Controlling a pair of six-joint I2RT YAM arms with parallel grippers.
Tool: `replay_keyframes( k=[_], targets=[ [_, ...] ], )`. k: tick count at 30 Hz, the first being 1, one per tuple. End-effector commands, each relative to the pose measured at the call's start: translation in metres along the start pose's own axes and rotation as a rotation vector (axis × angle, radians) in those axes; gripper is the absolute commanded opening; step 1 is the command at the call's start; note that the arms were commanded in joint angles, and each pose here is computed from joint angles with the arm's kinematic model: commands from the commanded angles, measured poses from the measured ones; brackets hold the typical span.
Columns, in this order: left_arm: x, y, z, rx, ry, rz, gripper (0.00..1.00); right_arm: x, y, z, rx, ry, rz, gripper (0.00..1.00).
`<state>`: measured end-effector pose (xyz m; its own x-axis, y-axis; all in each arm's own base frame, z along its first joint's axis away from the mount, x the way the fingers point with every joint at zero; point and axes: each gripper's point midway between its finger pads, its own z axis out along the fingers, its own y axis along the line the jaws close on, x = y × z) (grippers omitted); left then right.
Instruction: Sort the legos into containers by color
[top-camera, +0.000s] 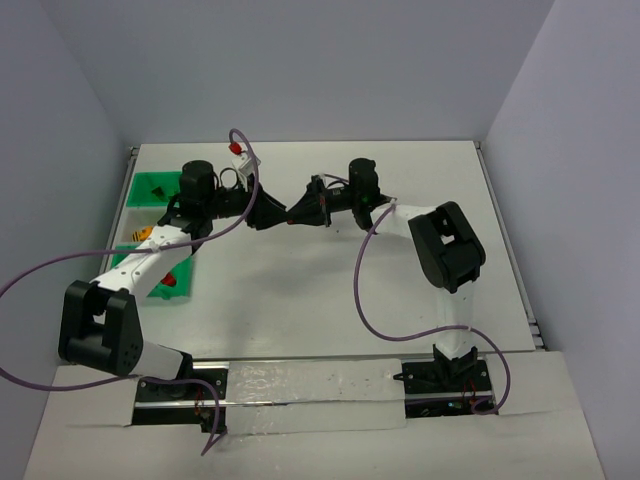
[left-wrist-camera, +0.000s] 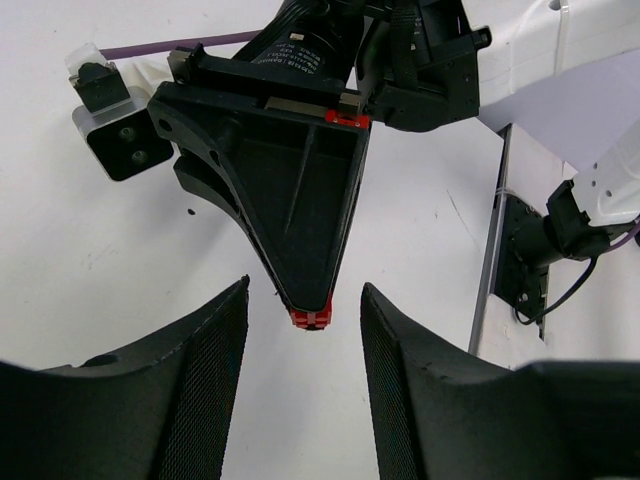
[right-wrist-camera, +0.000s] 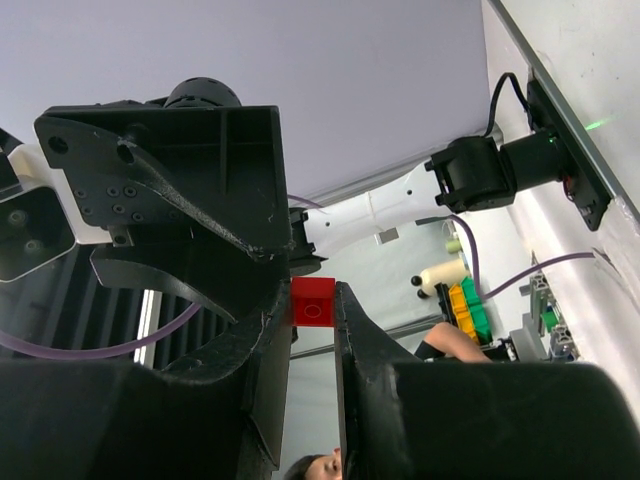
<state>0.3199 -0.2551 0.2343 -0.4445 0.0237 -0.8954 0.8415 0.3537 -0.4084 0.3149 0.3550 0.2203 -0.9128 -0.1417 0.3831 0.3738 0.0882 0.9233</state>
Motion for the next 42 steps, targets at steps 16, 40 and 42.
replay_keyframes(
  k=[16, 40, 42],
  targets=[
    [-0.007, 0.004, 0.008, -0.007, -0.010, 0.018, 0.59, 0.016, 0.010, 0.003, -0.011, 0.036, -0.054, 0.00],
    [0.002, 0.010, 0.010, -0.028, 0.018, -0.004, 0.00, 0.014, 0.008, 0.001, -0.013, 0.022, -0.034, 0.29],
    [0.005, 0.009, 0.009, -0.028, 0.029, -0.015, 0.00, 0.013, 0.009, -0.001, -0.016, 0.018, -0.036, 0.29]
  ],
)
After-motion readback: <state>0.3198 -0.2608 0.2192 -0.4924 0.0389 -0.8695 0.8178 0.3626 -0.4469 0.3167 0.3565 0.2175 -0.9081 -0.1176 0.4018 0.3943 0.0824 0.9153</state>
